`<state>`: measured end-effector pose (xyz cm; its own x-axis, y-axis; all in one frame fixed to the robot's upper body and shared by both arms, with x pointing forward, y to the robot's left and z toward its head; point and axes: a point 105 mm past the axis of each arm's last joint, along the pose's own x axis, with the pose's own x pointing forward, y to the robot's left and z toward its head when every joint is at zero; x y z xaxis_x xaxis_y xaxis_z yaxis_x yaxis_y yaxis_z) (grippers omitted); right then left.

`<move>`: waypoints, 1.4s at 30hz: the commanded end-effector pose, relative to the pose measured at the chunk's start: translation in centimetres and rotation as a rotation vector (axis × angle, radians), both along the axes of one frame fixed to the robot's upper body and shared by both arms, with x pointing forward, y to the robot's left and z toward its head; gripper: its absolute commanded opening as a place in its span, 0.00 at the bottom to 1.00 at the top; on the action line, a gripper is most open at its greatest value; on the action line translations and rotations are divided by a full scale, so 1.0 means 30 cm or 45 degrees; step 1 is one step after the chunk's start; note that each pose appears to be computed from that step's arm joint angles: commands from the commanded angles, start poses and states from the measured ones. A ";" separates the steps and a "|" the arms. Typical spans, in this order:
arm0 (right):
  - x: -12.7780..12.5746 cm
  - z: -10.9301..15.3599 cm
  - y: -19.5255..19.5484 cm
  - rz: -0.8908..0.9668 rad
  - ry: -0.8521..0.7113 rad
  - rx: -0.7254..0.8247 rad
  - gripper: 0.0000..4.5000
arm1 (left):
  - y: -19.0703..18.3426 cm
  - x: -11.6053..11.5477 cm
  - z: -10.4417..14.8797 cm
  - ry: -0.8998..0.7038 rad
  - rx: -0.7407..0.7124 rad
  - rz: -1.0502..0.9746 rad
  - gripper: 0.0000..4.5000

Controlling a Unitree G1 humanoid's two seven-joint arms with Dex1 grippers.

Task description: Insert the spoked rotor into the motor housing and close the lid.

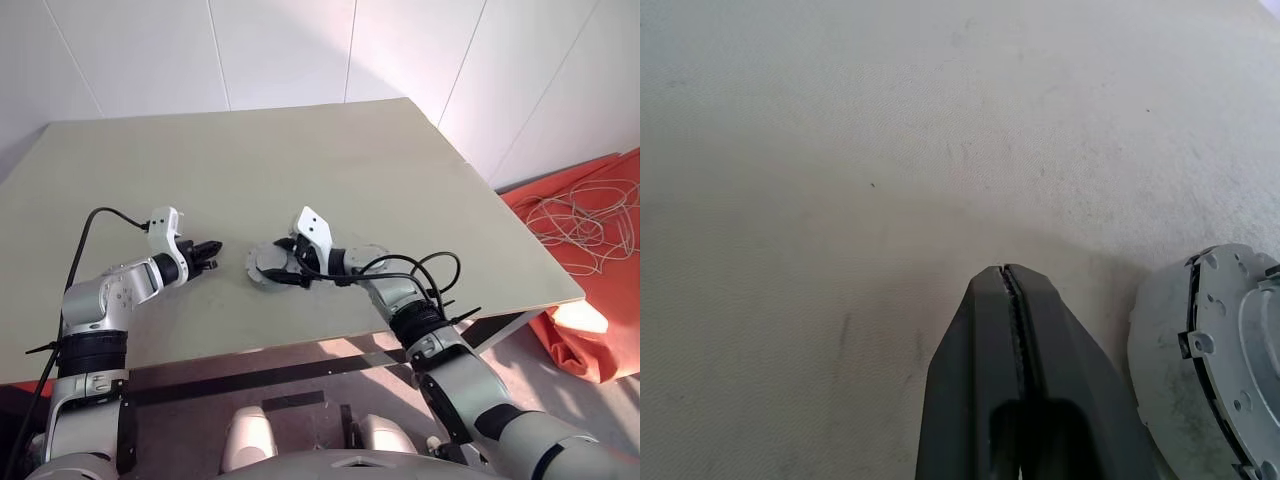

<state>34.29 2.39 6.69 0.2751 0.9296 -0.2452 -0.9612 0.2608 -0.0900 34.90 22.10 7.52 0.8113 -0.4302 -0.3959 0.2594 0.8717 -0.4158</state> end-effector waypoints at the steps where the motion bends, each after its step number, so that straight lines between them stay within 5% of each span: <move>1: -0.005 -0.075 -0.052 -0.025 0.052 -0.104 0.71 | 0.012 0.009 0.046 -0.061 0.010 0.004 0.00; 18: 0.022 -0.165 -0.097 -0.118 0.035 -0.291 0.71 | -0.038 0.003 0.042 -0.051 -0.026 -0.043 0.00; 27: 0.022 -0.156 -0.094 -0.107 0.019 -0.286 0.71 | -0.247 0.014 0.058 -0.011 -0.304 -0.164 0.00; 42: 0.027 -0.155 -0.099 -0.114 0.007 -0.293 0.71 | -0.275 0.015 0.109 -0.019 -0.461 -0.206 0.00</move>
